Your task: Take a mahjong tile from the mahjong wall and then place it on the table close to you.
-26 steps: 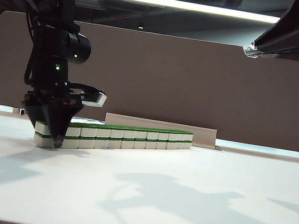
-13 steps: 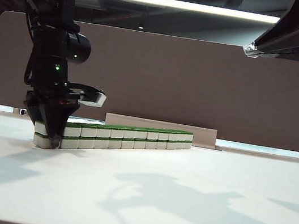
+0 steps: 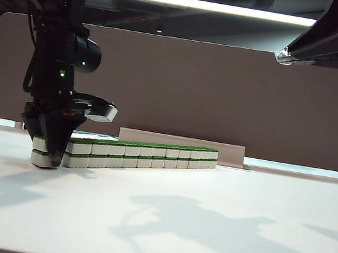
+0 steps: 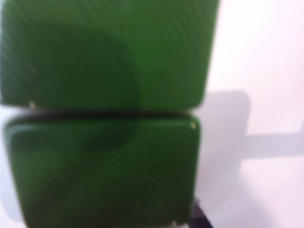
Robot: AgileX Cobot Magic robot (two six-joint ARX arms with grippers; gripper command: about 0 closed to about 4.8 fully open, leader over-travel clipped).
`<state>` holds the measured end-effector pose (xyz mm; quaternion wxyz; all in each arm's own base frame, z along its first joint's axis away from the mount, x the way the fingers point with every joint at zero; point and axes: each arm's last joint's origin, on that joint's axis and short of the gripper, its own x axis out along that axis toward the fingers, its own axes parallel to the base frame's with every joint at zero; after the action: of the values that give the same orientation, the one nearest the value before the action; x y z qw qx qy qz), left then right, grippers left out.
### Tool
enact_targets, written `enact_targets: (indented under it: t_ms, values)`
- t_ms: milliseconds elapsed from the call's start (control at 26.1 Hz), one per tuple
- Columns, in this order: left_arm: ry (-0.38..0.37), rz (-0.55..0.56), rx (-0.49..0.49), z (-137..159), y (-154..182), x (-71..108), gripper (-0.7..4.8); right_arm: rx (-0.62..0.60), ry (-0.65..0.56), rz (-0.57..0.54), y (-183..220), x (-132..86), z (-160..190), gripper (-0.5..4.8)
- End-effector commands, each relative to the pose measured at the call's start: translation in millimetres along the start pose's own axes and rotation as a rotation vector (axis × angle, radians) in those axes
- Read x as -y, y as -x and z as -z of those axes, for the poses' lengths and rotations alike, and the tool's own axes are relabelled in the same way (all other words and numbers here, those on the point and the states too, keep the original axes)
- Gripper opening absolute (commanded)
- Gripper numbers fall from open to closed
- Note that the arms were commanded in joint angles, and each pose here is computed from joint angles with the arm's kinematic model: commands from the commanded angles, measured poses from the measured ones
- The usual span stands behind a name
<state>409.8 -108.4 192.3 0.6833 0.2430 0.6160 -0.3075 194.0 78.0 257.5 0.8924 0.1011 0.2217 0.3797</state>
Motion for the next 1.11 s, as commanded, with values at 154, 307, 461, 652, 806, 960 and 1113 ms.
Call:
enact_targets:
  t_ms: [154,307,461,652,806,960,1113]
  values:
    - [0.001,-0.042,-0.017,5,19,4.9,1.77,0.018,0.014,-0.003,1,-1,-3,-0.01]
    - [-0.005,-0.068,0.043,8,44,10.6,1.77,0.018,0.014,-0.003,1,-1,-3,-0.01]
    - [-0.015,-0.061,0.067,3,53,26.5,1.77,0.022,0.014,0.006,1,0,-4,-0.01]
    - [-0.105,-0.047,0.068,-12,51,56.4,1.74,0.036,0.019,0.03,1,0,-5,-0.01]
    - [-0.191,-0.043,0.087,-25,48,84.8,1.74,0.045,0.019,0.068,2,3,-5,-0.01]
    - [-0.294,-0.04,0.121,-37,46,112.7,1.74,0.058,0.012,0.107,5,8,-6,-0.01]
    - [-0.372,-0.043,0.162,-49,44,140.6,1.74,0.075,-0.004,0.153,10,17,-8,-0.01]
